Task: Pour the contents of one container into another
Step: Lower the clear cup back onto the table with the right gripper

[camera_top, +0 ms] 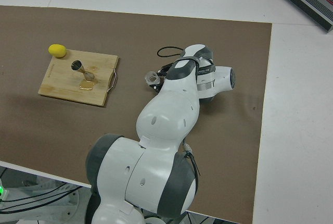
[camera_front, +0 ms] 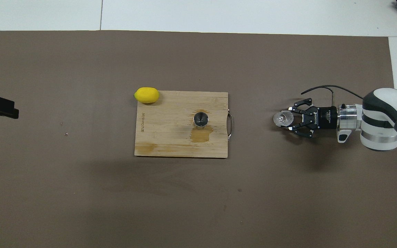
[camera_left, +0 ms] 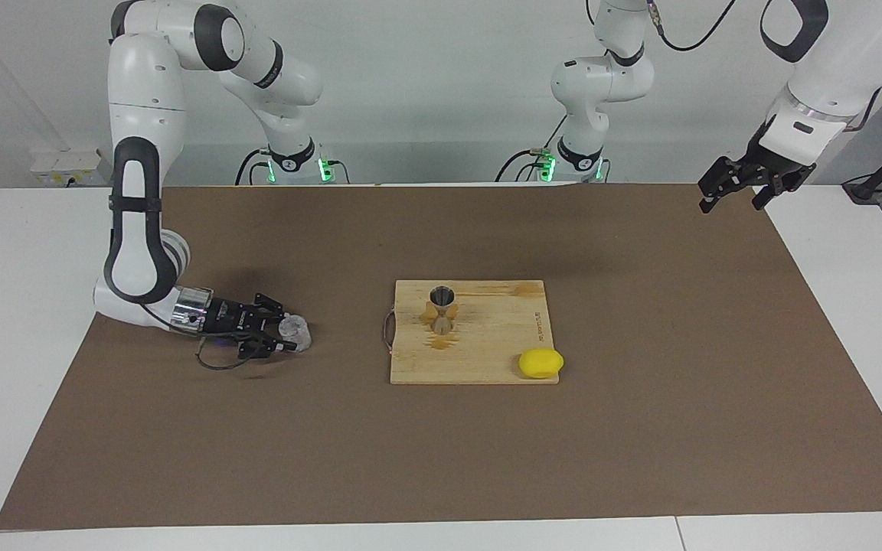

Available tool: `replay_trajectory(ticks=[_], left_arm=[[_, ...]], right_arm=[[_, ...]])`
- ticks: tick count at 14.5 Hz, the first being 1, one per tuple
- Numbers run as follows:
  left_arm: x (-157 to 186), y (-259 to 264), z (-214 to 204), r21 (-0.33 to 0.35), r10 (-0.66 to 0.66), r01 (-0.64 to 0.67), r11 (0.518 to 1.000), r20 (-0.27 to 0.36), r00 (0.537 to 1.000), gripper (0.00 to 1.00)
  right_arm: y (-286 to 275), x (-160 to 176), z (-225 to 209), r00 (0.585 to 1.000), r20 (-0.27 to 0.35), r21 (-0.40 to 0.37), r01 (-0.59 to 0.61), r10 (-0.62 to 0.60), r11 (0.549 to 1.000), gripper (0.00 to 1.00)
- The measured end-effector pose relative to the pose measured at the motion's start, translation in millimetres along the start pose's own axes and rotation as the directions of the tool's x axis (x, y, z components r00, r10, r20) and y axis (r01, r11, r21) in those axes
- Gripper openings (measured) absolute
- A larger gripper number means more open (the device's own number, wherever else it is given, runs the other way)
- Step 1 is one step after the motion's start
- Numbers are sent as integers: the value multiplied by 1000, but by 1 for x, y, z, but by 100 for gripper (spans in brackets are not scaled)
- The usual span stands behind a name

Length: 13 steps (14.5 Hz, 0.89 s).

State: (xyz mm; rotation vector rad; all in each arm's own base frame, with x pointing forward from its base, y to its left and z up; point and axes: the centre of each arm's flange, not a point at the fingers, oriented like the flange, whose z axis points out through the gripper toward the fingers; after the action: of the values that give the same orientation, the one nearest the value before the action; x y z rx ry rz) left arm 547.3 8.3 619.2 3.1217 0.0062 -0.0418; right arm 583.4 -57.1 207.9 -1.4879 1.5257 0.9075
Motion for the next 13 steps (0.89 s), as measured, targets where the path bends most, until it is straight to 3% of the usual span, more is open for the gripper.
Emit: replay_trajectory(ticks=[13], left_arm=[[0,0,0,0,0,0,1000,0,1000,100]], right_arm=[[-1,0,1,998,-7,7,-65,65,998,51]])
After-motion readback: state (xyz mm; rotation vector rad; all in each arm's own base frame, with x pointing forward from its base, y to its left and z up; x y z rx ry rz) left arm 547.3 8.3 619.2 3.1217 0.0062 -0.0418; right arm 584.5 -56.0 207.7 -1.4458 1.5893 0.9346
